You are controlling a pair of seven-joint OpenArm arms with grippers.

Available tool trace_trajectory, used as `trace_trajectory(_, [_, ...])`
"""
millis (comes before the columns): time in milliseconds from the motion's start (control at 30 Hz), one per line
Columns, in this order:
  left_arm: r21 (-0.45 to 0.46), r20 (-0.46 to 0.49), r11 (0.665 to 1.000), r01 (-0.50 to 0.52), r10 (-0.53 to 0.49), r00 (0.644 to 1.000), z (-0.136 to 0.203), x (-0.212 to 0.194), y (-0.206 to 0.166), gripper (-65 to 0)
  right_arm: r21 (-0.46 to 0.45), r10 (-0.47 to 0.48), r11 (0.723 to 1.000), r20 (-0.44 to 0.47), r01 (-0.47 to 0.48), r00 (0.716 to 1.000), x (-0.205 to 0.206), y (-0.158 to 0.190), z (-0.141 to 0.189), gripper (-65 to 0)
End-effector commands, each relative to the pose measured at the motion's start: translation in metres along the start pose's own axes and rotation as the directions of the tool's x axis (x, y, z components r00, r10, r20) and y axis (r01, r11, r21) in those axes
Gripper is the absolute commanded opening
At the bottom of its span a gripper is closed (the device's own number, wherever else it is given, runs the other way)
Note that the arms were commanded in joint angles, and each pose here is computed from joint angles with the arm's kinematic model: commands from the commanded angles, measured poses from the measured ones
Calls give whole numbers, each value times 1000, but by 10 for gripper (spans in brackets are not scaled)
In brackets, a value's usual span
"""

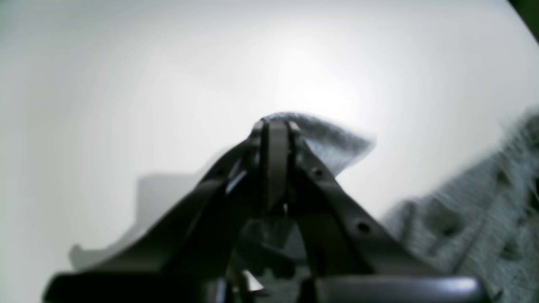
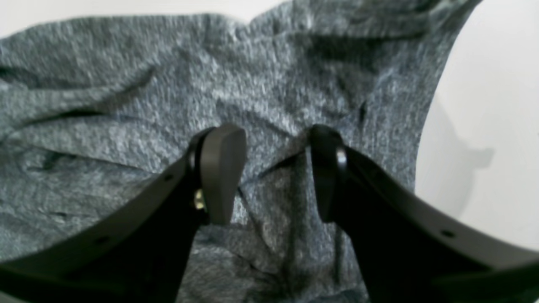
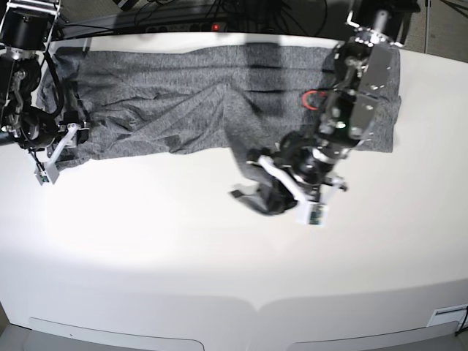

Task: Fold the T-shirt properly
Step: 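Drag the sleeve cuff with the left gripper toward the shirt strip's end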

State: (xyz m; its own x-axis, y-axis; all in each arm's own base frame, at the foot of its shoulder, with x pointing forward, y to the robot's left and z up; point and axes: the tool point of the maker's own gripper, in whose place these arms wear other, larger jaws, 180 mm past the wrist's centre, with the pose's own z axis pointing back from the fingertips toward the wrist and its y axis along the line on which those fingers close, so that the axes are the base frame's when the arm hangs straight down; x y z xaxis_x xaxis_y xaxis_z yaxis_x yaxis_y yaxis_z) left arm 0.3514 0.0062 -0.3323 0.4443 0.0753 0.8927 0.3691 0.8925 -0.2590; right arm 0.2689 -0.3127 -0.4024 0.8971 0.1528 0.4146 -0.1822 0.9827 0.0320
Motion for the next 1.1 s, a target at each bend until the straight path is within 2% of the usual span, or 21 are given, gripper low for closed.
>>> trace_trajectory(0, [-11, 60, 1000, -1, 2, 998, 8, 17, -3, -650, -18, 16, 1000, 41, -16, 999, 15, -8, 9, -357])
trace_trajectory(167, [49, 56, 999, 15, -18, 998, 49, 9, 20, -650, -18, 16, 1000, 37, -16, 999, 14, -8, 9, -357])
trace_trajectory(367, [129, 3, 992, 9, -9, 1000, 90, -22, 45, -650, -18, 16, 1000, 37, -16, 999, 14, -8, 9, -357])
trace_trajectory(467, [183, -19, 983, -11, 15, 1000, 107, -39, 60, -650, -18, 16, 1000, 37, -16, 999, 14, -8, 9, -357])
trace_trajectory(567, [246, -41, 969, 15, -5, 999, 122, -50, 77, -650, -18, 17, 1000, 37, -16, 999, 14, -8, 9, -357])
trace_trajectory(767, [330, -87, 942, 54, -27, 996, 144, -63, 102, -650, -17, 18, 1000, 36, -18, 999, 14, -8, 8, -357])
trace_trajectory(1067, [341, -162, 936, 84, -29, 986, 157, -85, 101, -650, -17, 19, 1000, 36, -18, 999, 14, -8, 8, -357])
